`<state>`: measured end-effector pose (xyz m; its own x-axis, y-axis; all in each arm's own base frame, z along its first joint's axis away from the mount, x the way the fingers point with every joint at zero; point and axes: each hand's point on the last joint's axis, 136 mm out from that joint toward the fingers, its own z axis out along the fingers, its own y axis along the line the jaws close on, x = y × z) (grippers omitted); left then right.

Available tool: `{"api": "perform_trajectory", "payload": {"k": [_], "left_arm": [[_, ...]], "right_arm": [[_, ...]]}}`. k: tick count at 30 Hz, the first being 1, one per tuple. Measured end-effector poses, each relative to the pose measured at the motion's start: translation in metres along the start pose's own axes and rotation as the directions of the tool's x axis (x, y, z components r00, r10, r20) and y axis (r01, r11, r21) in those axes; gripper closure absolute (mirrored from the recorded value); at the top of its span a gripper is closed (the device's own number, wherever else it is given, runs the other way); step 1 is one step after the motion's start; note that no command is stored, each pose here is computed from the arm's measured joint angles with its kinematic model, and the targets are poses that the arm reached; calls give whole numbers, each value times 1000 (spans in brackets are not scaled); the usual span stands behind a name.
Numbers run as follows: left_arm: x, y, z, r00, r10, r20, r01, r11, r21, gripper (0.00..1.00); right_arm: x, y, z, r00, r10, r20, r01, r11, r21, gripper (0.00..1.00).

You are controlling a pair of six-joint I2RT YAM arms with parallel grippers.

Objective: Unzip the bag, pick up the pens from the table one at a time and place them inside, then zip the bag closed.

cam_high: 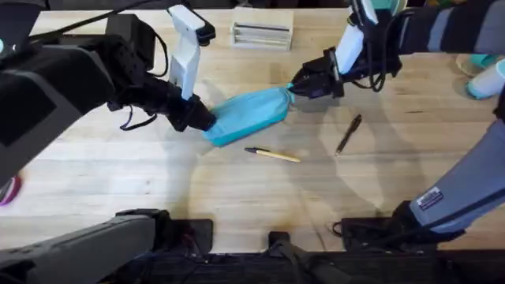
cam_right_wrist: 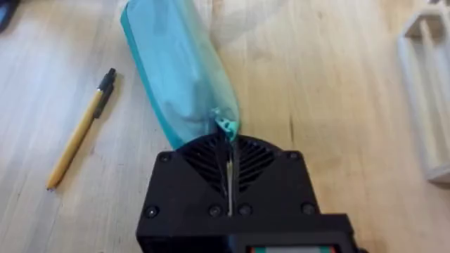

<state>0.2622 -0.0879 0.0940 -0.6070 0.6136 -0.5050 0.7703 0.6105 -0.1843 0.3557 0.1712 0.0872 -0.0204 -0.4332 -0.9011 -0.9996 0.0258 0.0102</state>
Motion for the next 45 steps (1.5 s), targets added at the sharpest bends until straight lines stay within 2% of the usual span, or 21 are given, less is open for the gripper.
{"api": "perform_trajectory", "payload": {"k": [7,18,34,39,45], "left_arm": [[-1,1,0,1000,4,5,-4,1000,-3,959],[-2,1,0,1000,6,9,-6,1000,-2,959],[-1,2,0,1000,5,3,-5,1000,-7,958],[-1,1,0,1000,4,1,-4,1000,-5,959],[2,4,-1,1000,-1,-9,1,1000,-18,959]], "right_arm": [[-26,-2,-15,994,-114,2,114,993,44,973],[-32,1,-11,990,-142,-5,142,989,35,972],[-82,21,34,983,-178,38,181,980,-82,971],[-101,40,65,969,-242,54,247,958,-145,971],[-121,48,98,962,-269,57,274,949,-156,971]]}}
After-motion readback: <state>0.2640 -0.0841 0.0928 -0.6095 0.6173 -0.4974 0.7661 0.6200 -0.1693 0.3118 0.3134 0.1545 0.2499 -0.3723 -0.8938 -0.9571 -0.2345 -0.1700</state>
